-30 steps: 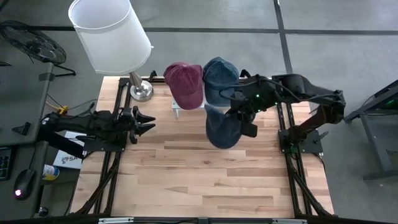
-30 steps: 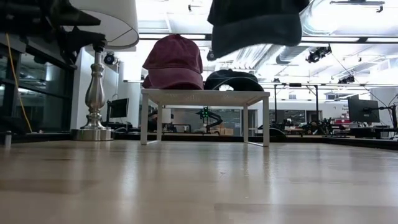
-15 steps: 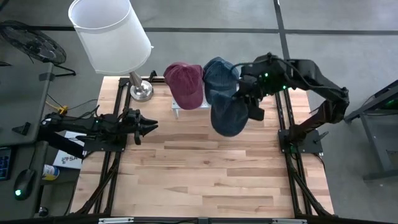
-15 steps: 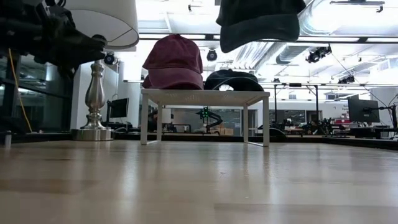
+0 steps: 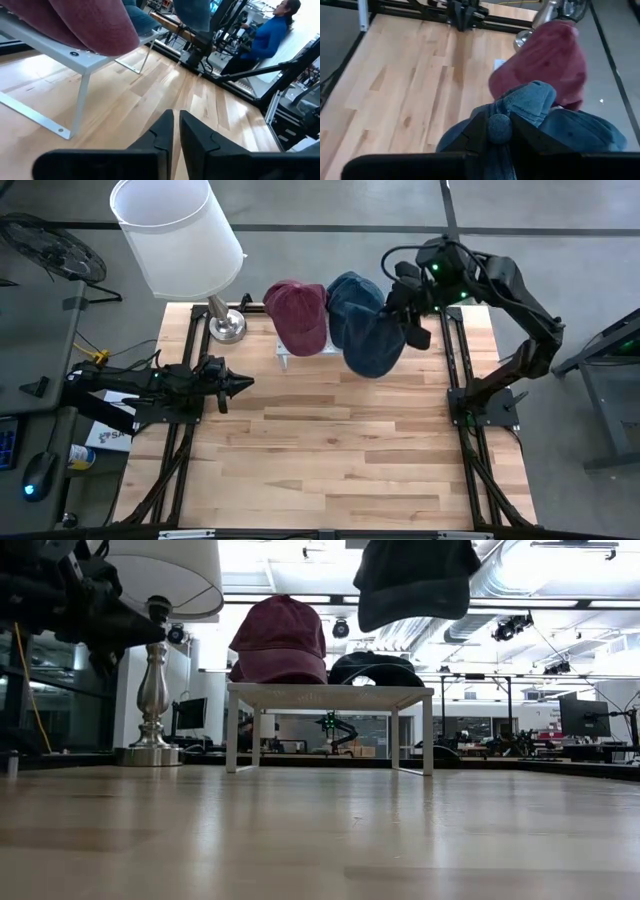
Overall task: Pick & Place hat
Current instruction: Stack the blue cap on top of the blue cap on the shelf
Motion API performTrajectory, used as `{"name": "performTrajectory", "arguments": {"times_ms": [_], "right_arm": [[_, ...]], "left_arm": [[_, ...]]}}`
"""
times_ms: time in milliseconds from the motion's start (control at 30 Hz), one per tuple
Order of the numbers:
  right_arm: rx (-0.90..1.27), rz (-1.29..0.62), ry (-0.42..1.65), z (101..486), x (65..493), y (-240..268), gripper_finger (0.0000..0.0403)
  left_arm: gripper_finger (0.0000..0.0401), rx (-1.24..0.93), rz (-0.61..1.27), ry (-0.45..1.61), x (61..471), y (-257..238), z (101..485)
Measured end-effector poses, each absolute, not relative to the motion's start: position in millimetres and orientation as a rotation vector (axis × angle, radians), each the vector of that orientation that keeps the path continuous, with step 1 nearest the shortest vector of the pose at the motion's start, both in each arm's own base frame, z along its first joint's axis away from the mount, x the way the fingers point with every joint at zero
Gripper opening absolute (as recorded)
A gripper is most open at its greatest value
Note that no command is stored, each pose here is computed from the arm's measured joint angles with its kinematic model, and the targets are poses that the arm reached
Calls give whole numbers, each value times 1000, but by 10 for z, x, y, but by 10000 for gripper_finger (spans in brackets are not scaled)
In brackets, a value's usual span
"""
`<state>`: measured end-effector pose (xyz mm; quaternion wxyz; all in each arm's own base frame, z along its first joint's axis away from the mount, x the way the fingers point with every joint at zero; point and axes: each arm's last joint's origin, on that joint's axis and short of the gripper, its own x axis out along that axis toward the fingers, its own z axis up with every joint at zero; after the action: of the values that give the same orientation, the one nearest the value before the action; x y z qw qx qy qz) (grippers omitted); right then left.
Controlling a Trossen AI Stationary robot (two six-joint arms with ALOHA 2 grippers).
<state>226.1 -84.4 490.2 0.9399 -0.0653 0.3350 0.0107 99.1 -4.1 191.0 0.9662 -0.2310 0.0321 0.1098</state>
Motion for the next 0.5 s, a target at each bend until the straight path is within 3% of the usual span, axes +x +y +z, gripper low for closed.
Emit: {"name": "performTrajectory", "arguments": {"times_ms": [167, 500], "right_arm": [[-124, -28, 645, 4931, 2217, -1012, 50], [-130, -92, 535, 5010, 2198, -1243, 50]], "left_arm": [[4, -418, 212, 72, 991, -43, 1910], [1, -363, 175, 97, 985, -53, 1898]]}}
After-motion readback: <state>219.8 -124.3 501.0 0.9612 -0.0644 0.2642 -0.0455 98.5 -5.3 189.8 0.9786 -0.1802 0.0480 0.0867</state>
